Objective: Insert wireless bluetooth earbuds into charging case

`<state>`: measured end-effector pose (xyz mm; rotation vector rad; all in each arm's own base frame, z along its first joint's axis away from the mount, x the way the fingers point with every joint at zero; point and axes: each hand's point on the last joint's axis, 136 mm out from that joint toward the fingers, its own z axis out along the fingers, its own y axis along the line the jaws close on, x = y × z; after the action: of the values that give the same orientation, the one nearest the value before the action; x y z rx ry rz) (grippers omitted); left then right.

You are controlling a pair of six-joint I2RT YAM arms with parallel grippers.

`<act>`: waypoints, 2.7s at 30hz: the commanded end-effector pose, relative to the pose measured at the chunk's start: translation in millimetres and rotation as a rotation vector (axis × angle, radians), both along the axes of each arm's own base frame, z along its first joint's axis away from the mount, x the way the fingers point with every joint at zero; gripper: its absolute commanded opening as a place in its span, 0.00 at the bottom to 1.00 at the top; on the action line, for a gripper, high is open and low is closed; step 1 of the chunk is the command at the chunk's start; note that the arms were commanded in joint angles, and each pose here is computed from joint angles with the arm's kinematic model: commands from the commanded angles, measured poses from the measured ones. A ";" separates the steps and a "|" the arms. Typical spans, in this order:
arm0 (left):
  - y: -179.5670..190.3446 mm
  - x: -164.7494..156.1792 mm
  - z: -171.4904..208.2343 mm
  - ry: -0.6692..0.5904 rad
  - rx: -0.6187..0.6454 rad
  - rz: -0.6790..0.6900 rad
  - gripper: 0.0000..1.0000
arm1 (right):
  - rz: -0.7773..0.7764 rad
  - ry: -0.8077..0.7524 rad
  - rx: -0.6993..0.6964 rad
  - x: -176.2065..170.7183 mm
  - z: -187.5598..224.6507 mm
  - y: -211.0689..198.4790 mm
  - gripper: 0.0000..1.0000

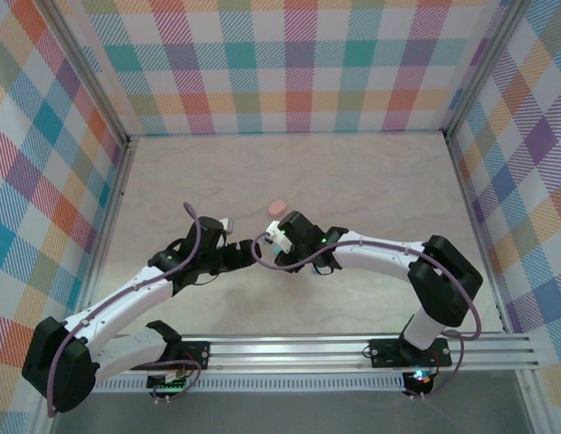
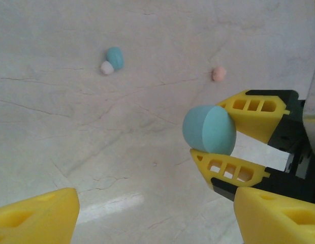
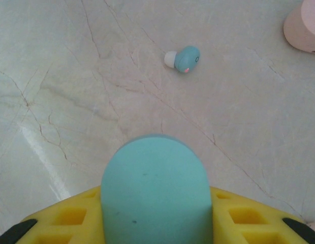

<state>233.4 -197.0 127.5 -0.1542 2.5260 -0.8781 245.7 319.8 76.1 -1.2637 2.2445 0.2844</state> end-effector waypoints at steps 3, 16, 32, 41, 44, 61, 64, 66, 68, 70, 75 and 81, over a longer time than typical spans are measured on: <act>-18.2 9.3 27.2 -0.021 -0.132 -0.022 0.78 | 0.002 -0.025 0.051 -5.0 15.6 -0.5 0.31; -38.2 17.8 39.8 -0.024 -0.253 -0.044 0.74 | 0.032 -0.071 0.128 -8.3 43.7 1.7 0.31; -61.6 23.9 38.8 0.032 -0.379 -0.079 0.66 | 0.153 -0.039 0.255 -25.5 72.5 13.2 0.32; -79.1 20.7 47.6 0.069 -0.476 -0.153 0.58 | 0.228 -0.040 0.286 -31.9 91.9 22.3 0.32; -80.3 16.2 49.9 0.079 -0.483 -0.174 0.56 | 0.238 -0.047 0.283 -31.1 93.1 23.5 0.32; -81.7 7.8 50.9 0.127 -0.494 -0.199 0.54 | 0.191 -0.084 0.273 -6.4 103.7 18.2 0.33; -77.0 8.5 52.1 0.123 -0.500 -0.185 0.57 | 0.187 -0.086 0.275 -5.8 103.0 15.9 0.33; -72.2 9.5 55.3 0.114 -0.510 -0.174 0.56 | 0.185 -0.085 0.276 -5.6 101.7 13.9 0.33; -68.5 9.4 58.1 0.107 -0.518 -0.169 0.53 | 0.187 -0.083 0.275 -6.4 100.7 12.4 0.33; -67.4 7.9 59.7 0.109 -0.522 -0.174 0.49 | 0.202 -0.081 0.278 -8.4 101.4 13.0 0.33; -69.4 5.3 56.0 0.128 -0.526 -0.189 0.43 | 0.271 -0.052 0.281 -17.3 104.3 18.9 0.35; -72.8 8.2 51.2 0.141 -0.526 -0.197 0.42 | 0.342 -0.038 0.290 -26.0 110.9 22.9 0.35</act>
<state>243.0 -268.0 181.7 -0.1437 2.3919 -1.6215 228.1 335.4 174.5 -1.4001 1.9359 0.6218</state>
